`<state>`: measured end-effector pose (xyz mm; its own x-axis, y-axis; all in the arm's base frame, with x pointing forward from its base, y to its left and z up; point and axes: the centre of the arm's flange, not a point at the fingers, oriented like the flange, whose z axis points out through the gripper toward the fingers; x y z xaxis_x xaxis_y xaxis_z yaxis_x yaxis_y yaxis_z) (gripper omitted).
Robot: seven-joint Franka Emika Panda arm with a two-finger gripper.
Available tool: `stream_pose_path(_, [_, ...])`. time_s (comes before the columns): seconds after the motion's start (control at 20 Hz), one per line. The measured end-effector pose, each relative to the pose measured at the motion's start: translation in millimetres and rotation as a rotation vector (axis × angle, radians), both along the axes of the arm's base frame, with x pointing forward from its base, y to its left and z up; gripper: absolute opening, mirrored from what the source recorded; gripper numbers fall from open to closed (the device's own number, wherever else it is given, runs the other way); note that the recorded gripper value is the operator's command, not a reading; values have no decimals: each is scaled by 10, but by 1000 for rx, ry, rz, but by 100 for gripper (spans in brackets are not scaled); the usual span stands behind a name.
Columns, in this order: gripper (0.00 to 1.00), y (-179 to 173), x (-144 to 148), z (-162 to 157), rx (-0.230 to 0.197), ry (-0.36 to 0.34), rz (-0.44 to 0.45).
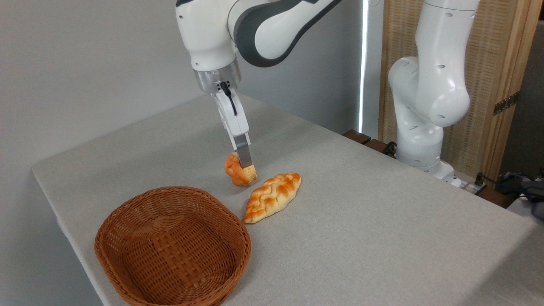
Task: Put bread into the basket
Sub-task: 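Lift the gripped bread roll up off the table, then carry the bread roll over the wicker basket and lower it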
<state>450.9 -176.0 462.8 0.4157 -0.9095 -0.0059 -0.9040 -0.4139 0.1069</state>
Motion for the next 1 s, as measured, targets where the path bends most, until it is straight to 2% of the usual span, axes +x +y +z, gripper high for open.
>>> stream_pose_path(0.15, [15, 7, 8, 99, -8, -18, 13])
stream_pose_path(0.3, [16, 33, 118, 395, -33, -75, 38])
stream_pose_path(0.45, [18, 175, 293, 769, -71, -162, 76])
stream_pose_path(0.55, [19, 282, 420, 947, -103, -245, 106])
stream_pose_path(0.75, [22, 365, 633, 994, -140, -372, 141])
stream_pose_path(0.9, [32, 498, 875, 855, -145, -446, 184])
stream_pose_path(1.0, [53, 527, 1012, 733, -144, -486, 199])
